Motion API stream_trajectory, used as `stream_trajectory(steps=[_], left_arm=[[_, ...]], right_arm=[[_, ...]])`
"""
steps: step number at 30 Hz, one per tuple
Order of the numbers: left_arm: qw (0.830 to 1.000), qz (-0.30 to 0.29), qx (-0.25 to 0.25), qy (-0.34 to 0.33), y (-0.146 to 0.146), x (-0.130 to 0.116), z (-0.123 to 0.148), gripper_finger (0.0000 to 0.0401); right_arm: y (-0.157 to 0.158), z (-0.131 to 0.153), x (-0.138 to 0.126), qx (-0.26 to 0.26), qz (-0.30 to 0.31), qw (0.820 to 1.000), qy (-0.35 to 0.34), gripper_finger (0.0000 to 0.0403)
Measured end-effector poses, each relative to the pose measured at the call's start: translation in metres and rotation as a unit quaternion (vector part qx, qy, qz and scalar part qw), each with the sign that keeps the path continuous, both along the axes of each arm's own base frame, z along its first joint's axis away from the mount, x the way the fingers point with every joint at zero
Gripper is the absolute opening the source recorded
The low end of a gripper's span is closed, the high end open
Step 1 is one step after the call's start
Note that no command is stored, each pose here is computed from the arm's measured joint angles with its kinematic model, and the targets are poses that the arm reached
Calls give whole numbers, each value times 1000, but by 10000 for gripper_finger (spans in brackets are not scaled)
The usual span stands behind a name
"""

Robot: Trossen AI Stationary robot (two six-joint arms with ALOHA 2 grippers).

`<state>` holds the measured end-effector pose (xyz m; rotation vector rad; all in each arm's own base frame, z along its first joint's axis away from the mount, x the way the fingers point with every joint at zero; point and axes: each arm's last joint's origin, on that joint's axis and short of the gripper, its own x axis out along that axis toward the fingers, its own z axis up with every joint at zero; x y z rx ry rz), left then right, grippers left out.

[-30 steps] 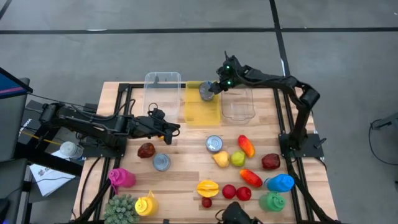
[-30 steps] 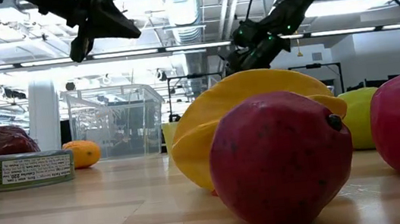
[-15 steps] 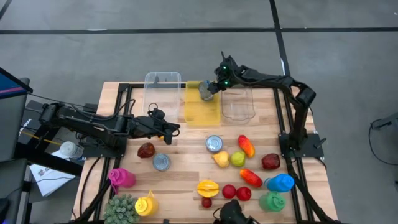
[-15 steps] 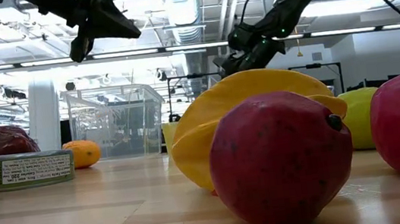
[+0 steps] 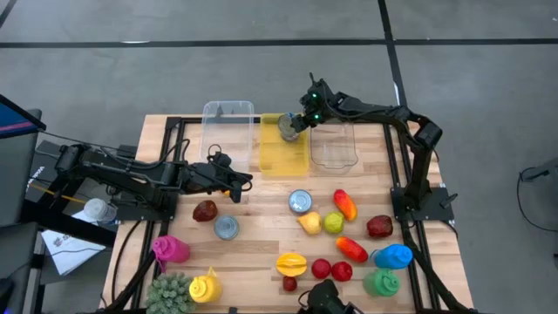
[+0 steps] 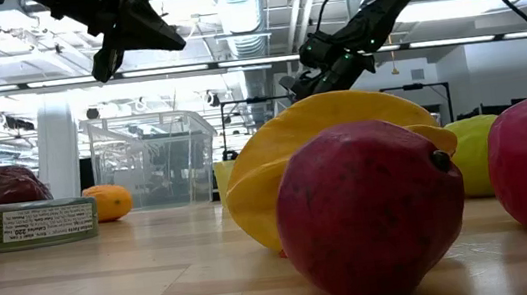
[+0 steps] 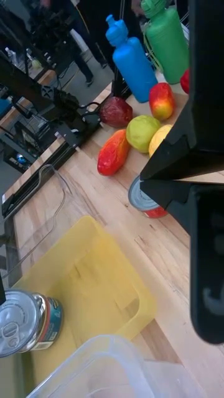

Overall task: Pick & Place Food Item
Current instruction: Put the blue tuna can into the yellow bin, then put the green tuna can into the yellow bin

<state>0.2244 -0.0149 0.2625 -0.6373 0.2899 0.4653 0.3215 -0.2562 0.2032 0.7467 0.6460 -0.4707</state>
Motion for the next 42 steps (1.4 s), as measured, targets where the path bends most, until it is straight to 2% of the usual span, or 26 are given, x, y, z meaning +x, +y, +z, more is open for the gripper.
stream_trajectory(steps=[5,12,16,23,27,30,33,36,39,42], left_arm=[[1000,0,0,0,0,0,0,0],[1000,0,0,0,0,0,0,0],[1000,0,0,0,0,0,0,0],[1000,0,0,0,0,0,0,0],[1000,0,0,0,0,0,0,0],[1000,0,0,0,0,0,0,0],[1000,-1,0,0,0,0,0,0],[999,-40,-4,9,-2,0,0,0],[996,-80,-11,45,-6,-6,-5,0],[991,-88,-20,102,-10,-12,-15,0]], right_arm=[[0,0,0,0,0,1000,-1,195],[-3,1,-2,-4,-4,1000,-2,197],[-3,1,-2,-39,12,999,12,203],[-6,13,-2,-63,30,997,23,255],[-3,24,2,-93,20,993,72,264],[-1,41,5,-116,28,988,103,264],[5,62,9,-125,66,982,123,264],[22,91,10,-136,116,973,143,264],[44,124,4,-156,151,966,138,265],[68,150,-7,-177,169,962,122,265]])
